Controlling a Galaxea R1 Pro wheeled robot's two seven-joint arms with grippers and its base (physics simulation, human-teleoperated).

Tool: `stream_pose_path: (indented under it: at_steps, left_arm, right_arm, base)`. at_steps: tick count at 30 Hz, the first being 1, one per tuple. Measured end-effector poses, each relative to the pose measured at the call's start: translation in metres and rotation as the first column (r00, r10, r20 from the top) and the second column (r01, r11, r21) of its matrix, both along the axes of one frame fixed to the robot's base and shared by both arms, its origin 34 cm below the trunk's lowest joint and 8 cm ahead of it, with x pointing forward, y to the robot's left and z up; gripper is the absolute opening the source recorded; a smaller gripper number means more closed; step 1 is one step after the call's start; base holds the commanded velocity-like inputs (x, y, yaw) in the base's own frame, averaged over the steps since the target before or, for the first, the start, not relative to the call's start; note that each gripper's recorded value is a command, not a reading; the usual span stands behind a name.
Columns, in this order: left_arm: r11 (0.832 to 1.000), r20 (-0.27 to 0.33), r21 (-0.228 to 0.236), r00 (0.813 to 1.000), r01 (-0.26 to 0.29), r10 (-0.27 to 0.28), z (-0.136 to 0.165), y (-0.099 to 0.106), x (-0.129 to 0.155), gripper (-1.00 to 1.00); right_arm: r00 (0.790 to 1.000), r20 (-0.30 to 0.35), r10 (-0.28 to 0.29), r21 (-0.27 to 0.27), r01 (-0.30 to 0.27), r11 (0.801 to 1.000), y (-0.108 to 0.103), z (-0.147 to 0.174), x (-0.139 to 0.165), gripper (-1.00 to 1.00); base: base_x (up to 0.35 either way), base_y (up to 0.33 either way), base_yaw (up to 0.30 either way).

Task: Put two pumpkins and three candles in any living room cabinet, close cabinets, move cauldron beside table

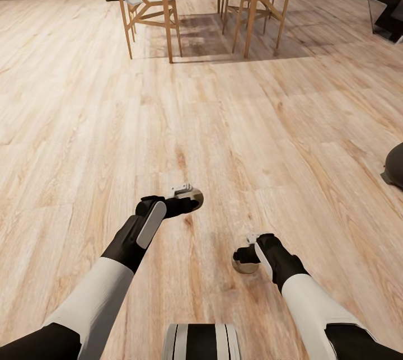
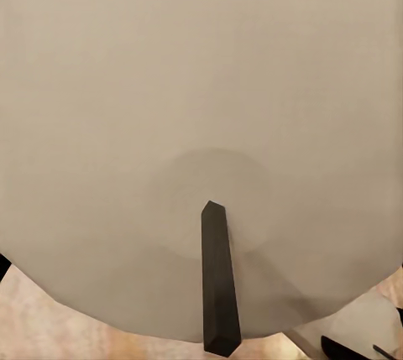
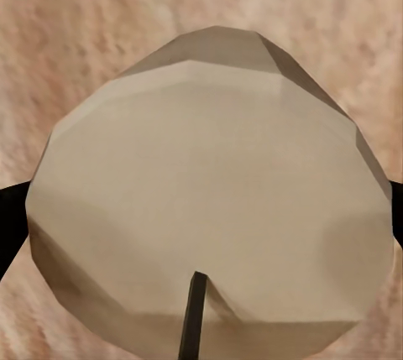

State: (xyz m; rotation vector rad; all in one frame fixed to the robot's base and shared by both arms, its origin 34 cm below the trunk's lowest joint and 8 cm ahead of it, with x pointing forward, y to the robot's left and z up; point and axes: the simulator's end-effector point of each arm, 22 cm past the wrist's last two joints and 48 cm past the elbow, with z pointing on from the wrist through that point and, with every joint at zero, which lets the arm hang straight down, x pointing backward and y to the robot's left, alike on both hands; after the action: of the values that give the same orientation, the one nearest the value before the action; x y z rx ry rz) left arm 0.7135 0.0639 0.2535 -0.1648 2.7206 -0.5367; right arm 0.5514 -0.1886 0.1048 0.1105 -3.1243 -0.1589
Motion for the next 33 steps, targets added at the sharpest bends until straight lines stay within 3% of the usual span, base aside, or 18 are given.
stream_pose_path:
  at_steps: [27,33]
  left_arm:
    - [1.0,-0.003,0.005,1.0,0.0,0.0,-0.001,0.001,-0.001,-1.0]
    - [1.0,0.0,0.016,1.0,0.0,0.0,0.006,0.004,-0.001,-1.0]
  right_arm:
    - [1.0,0.002,-0.002,0.001,0.002,1.0,0.0,0.0,0.0,-1.0]
    - [1.0,0.03,-0.002,0.001,0.002,1.0,-0.001,0.013,0.011,-1.0]
  base:
    - [0.0,0.0,0.0]
    - [0.0,0.0,0.0]
